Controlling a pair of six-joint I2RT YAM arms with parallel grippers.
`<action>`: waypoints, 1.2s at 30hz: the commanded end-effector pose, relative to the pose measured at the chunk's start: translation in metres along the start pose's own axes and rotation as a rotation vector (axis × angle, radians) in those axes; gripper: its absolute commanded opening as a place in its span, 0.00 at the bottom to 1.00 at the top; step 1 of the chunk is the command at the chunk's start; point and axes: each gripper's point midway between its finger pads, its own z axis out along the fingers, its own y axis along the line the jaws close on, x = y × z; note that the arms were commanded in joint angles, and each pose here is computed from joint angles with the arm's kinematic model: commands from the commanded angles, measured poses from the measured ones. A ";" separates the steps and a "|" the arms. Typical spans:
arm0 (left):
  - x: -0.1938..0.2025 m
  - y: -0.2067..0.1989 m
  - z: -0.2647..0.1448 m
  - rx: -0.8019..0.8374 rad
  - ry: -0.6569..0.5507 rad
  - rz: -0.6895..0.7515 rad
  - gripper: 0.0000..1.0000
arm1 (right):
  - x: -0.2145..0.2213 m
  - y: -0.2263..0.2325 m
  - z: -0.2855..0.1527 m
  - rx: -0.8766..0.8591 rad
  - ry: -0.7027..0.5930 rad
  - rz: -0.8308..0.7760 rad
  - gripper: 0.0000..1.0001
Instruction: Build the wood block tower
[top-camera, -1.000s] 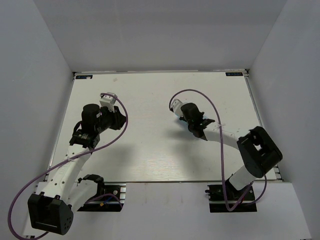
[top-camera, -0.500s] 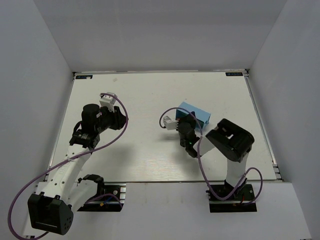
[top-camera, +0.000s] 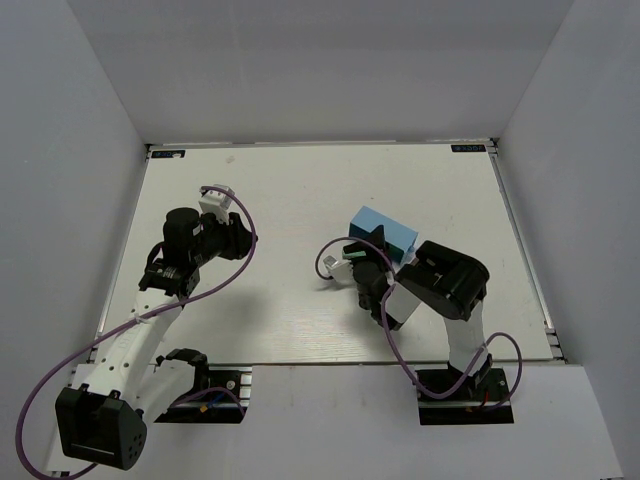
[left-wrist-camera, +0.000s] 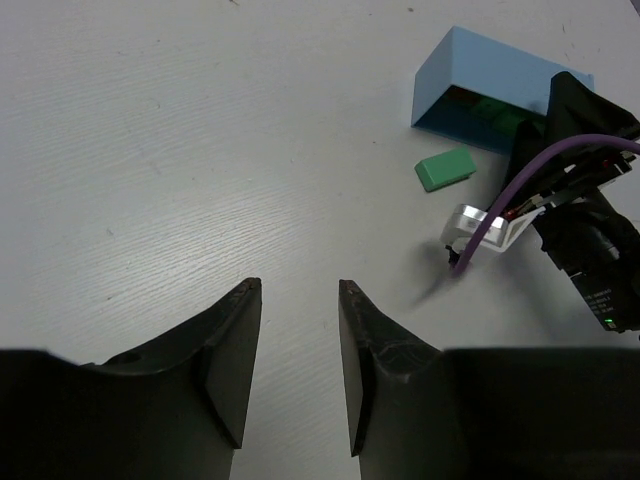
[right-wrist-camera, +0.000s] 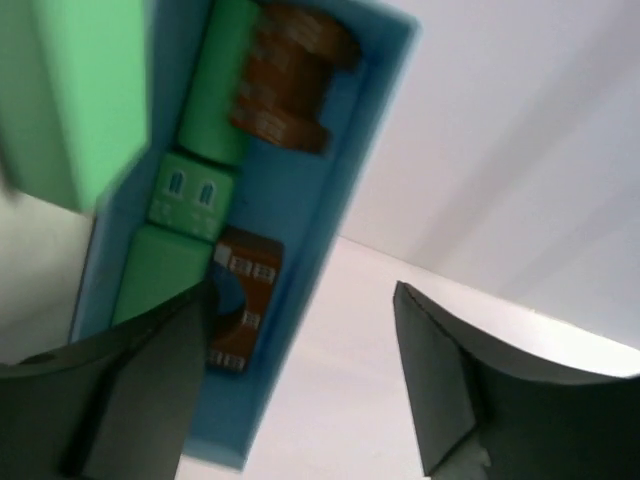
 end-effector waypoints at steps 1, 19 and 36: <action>-0.015 -0.004 -0.004 0.004 -0.037 0.016 0.47 | 0.027 -0.063 -0.021 0.263 0.031 0.385 0.78; -0.015 -0.002 -0.004 -0.005 -0.039 0.025 0.52 | -0.009 -0.057 -0.063 -0.444 -0.266 0.933 0.90; -0.017 -0.008 -0.007 0.024 -0.045 0.029 0.71 | 0.000 -0.051 -0.014 -0.874 -0.257 1.160 0.90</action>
